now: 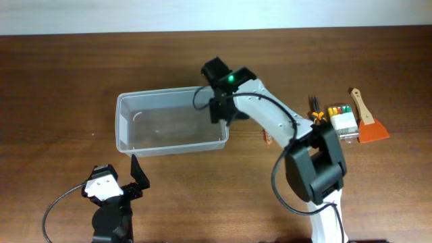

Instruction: Pack container

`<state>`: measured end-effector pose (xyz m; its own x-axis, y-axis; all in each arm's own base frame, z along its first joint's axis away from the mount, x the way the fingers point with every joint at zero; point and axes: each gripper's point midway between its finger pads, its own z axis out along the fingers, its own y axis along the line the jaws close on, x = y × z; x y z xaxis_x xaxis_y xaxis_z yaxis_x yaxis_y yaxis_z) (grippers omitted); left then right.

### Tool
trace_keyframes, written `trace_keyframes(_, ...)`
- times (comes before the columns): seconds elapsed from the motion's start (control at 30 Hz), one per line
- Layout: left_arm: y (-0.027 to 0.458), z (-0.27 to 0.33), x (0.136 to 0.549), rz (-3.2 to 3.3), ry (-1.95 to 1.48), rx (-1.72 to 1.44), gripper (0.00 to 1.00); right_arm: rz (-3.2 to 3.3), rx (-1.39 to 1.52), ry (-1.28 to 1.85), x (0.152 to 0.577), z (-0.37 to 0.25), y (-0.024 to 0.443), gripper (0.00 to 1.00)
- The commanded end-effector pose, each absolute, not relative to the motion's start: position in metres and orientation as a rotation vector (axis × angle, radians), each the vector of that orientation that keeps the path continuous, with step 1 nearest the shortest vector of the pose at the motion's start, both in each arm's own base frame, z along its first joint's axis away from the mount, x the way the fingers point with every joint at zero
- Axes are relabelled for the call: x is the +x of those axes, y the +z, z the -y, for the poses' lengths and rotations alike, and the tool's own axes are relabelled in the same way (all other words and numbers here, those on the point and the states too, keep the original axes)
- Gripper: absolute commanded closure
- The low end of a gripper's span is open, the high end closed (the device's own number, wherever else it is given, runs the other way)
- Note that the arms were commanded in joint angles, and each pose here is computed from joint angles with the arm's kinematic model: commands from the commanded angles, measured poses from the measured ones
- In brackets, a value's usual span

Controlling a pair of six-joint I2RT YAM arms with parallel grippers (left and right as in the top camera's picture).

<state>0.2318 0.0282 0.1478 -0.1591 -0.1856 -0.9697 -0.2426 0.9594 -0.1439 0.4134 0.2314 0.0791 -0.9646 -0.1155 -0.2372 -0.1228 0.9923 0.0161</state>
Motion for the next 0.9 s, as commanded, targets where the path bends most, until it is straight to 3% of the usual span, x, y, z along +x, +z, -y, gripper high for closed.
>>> trace_keyframes(0.0,0.147,-0.028,0.232,-1.742,0.058,-0.313,0.01,-2.543,-0.209,-0.02,0.459,-0.189,0.217,0.23)
trace_keyframes(0.13,0.147,-0.028,0.232,-1.742,0.058,-0.313,0.01,-2.371,-0.096,-0.234,0.476,-0.099,0.293,0.16)
trace_keyframes(0.27,0.147,-0.028,0.232,-1.742,0.058,-0.313,0.01,-2.38,0.057,-0.394,0.478,0.005,0.302,0.05)
trace_keyframes(0.33,0.147,-0.028,0.232,-1.742,0.058,-0.313,0.01,-2.442,0.196,-0.438,0.473,0.063,0.284,0.04)
trace_keyframes(0.53,0.147,-0.028,0.232,-1.742,0.058,-0.313,0.01,-2.67,0.481,-0.278,0.453,0.163,0.2,0.04)
trace_keyframes(0.63,0.147,-0.028,0.232,-1.742,0.058,-0.313,0.01,-2.776,0.578,-0.168,0.441,0.193,0.153,0.05)
trace_keyframes(0.77,0.147,-0.028,0.232,-1.742,0.058,-0.313,0.01,-2.933,0.544,-0.034,0.426,0.211,0.092,0.18)
trace_keyframes(0.87,0.147,-0.028,0.232,-1.742,0.058,-0.313,0.01,-2.968,0.542,-0.021,0.425,0.217,0.07,0.18)
